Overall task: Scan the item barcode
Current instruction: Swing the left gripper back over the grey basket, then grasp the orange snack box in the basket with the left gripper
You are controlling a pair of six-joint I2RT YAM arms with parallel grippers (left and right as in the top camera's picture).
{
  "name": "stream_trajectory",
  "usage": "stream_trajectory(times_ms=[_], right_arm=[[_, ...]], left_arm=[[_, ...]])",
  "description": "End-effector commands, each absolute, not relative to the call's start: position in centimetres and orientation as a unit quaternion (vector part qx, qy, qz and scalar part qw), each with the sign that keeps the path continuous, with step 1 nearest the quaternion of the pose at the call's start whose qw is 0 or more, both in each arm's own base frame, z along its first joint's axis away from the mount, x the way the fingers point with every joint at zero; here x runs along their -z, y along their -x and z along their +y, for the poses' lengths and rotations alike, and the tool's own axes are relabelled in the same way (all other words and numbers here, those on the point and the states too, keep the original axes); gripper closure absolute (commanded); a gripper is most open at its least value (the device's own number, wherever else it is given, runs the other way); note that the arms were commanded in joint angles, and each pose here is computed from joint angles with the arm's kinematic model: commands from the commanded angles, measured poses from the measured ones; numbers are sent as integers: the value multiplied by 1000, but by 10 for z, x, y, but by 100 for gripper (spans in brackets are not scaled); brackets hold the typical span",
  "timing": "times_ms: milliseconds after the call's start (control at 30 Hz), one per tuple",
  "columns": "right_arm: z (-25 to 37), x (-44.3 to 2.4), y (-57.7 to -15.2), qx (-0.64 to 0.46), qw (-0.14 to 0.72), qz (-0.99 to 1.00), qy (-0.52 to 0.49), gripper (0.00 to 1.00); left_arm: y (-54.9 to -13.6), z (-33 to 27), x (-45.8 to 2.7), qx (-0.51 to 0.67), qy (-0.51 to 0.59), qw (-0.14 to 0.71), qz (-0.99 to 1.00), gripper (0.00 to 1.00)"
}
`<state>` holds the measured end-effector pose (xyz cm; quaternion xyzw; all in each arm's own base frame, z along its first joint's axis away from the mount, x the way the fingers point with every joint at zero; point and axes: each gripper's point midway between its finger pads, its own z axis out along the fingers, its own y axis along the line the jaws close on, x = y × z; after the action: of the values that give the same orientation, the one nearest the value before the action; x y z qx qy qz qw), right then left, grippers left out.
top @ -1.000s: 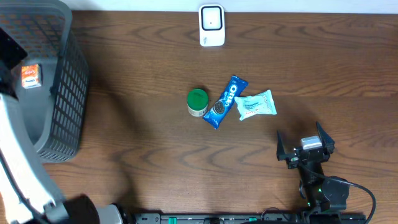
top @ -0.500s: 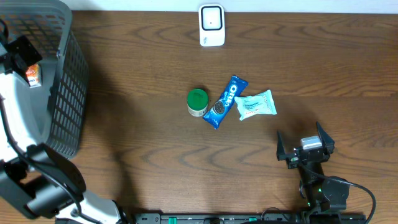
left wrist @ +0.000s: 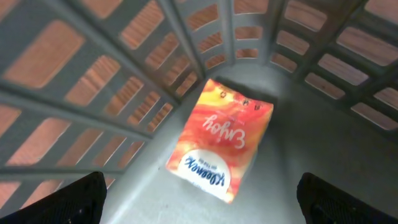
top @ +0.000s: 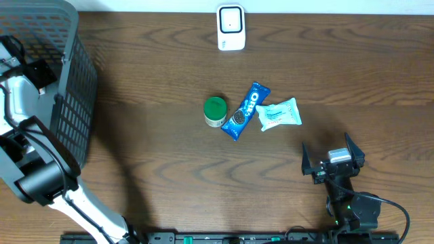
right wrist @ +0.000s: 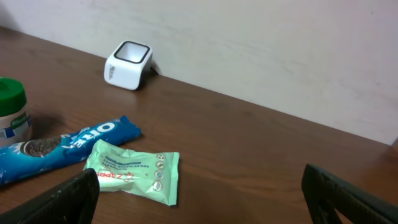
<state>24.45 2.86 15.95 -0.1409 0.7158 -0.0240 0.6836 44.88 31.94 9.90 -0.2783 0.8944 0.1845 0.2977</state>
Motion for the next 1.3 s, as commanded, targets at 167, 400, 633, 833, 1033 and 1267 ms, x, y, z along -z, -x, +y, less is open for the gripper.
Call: stream_trajectory(times_ms=[167, 400, 633, 833, 1033, 1267], right_arm=[[28, -159, -244, 26, 684, 716, 140, 1], [28, -159, -244, 26, 684, 716, 140, 1], [28, -159, -244, 26, 684, 716, 140, 1], [28, -159, -244, 26, 684, 716, 140, 1], [28, -159, -244, 26, 684, 716, 140, 1], [28, -159, -244, 26, 684, 716, 140, 1]], left_arm=[[-458, 326, -64, -194, 246, 286, 905, 2], [-467, 316, -32, -157, 224, 282, 920, 2], [-464, 312, 5, -141, 224, 258, 929, 2], [-456, 314, 29, -131, 230, 238, 935, 2], [-451, 316, 31, -130, 234, 231, 935, 39], [-446, 317, 28, -129, 238, 226, 936, 67]])
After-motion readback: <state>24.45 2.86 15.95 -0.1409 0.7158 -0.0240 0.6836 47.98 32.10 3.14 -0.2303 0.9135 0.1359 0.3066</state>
